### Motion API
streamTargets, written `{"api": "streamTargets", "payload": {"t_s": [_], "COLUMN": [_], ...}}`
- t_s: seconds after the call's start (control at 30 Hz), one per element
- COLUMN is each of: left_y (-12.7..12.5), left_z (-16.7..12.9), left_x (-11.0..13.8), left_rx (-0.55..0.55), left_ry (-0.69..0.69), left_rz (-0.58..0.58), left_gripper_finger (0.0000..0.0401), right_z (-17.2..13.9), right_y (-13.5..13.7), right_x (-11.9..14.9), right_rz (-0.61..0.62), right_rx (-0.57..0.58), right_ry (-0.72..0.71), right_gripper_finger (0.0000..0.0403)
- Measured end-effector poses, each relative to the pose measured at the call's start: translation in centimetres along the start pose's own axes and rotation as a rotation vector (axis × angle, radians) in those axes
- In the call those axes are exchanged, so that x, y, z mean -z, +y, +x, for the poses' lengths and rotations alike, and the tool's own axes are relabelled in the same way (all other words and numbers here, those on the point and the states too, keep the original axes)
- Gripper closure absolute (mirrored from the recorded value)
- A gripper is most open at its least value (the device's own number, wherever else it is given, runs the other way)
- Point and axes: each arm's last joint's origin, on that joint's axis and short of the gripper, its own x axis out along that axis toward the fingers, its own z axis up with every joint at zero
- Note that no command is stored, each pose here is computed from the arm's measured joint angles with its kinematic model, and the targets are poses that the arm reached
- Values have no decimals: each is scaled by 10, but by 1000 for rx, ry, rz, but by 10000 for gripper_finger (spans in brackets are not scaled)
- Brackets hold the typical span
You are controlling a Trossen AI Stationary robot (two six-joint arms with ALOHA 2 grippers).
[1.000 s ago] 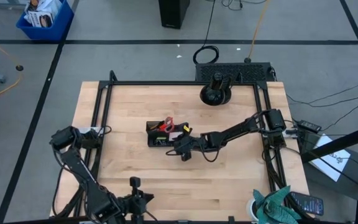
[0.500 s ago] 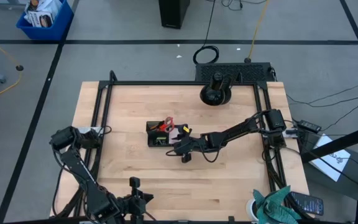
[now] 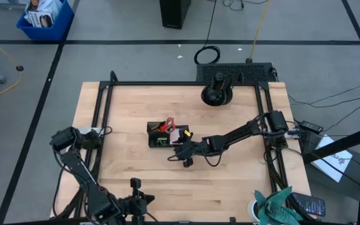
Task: Pick and place office supplies into organizer
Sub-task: Put the pink sticky note into the black desk organizer, then return to Home Position
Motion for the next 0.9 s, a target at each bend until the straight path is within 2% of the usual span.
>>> {"api": "streamTargets", "payload": {"t_s": [0.33,0.5,0.67,0.9], "left_y": [0,0,0,-1], "left_z": [0,0,0,0], "left_x": [0,0,0,0], "left_rx": [1,3,3,4], "left_ry": [-1,-3,-3,-3], "left_rz": [0,-5,-7,-7], "left_gripper_finger": [366,366,366,366], "right_z": [-4,-3,-1,-3], "right_y": [8,8,5,5], "right_x": [-3,1,6,2], "right_rz": [-13,23,63,53], "right_rx": [-14,-25,-98,-91], "right_ry": [-10,22,42,21], "right_gripper_finger": [231,232,232,232]}}
